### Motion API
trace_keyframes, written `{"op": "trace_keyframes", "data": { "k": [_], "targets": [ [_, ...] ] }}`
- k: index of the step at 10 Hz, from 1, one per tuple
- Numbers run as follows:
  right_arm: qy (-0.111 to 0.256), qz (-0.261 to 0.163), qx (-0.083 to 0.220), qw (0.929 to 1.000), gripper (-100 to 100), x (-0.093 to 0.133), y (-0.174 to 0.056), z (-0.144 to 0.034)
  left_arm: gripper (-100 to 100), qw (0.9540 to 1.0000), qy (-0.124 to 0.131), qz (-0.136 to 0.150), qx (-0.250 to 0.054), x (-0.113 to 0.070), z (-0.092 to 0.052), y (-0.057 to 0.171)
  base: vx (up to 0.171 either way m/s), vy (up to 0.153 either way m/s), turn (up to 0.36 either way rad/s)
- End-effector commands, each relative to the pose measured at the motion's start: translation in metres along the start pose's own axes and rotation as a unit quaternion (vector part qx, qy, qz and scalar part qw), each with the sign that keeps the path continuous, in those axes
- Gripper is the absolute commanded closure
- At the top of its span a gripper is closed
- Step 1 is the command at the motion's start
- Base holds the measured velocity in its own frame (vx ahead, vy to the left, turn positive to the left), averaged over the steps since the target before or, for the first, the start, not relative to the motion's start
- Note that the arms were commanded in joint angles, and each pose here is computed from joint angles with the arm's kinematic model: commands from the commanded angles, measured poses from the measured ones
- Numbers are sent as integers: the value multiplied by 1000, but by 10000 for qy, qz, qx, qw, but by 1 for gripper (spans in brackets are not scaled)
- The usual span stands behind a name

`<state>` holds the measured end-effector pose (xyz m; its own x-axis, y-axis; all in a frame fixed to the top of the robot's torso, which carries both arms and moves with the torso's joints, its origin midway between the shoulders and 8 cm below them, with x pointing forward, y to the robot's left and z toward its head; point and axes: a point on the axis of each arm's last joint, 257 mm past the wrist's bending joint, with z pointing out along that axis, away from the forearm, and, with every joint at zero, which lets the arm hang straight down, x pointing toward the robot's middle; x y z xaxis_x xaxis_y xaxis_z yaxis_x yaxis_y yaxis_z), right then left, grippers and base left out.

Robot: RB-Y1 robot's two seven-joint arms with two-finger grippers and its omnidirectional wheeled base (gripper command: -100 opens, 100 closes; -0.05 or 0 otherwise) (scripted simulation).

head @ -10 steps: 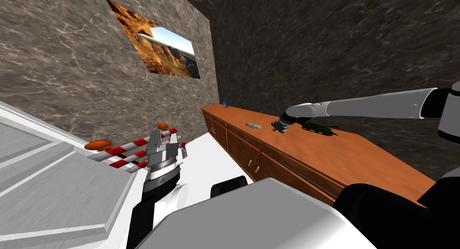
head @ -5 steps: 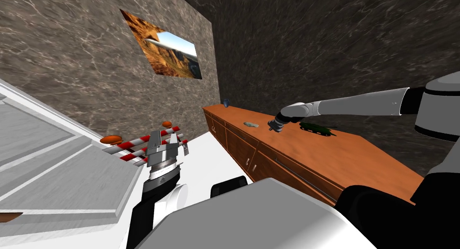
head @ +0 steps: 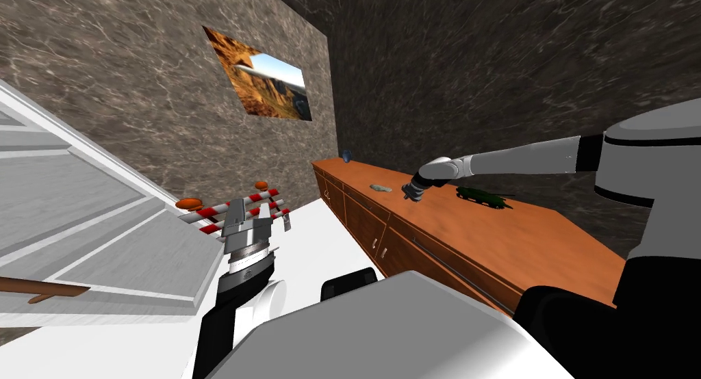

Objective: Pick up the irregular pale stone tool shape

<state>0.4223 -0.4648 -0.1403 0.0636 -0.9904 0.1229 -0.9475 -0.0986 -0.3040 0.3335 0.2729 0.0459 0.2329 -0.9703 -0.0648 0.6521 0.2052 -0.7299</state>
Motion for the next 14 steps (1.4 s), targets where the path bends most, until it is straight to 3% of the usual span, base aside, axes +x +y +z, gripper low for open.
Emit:
{"op": "trace_keyframes", "data": {
  "k": [1,2,4,5,6,7,14],
  "targets": [
    [-28,187,30,9998,100,-5,-6,-1,0,10000,0,0,0,0,0,0,-51,-39,3],
    [-43,32,-39,10000,100,-23,-8,7,0,10000,0,0,0,0,0,0,-99,-68,156],
    [-101,269,15,9996,100,-28,-13,6,0,10000,0,0,0,0,0,0,-69,-66,39],
    [-91,184,8,9998,100,-26,-12,6,0,10000,0,0,-1,0,0,0,-11,-13,-6],
    [-93,212,9,9997,0,-26,-12,6,0,10000,0,0,-1,0,0,0,0,0,0],
    [-19,300,225,9993,-100,-9,-20,3,0,10000,0,0,-1,0,0,0,24,133,116],
    [383,556,946,9932,-100,65,-35,-8,0,10000,-1,-2,0,0,0,0,68,219,91]
  ]
}}
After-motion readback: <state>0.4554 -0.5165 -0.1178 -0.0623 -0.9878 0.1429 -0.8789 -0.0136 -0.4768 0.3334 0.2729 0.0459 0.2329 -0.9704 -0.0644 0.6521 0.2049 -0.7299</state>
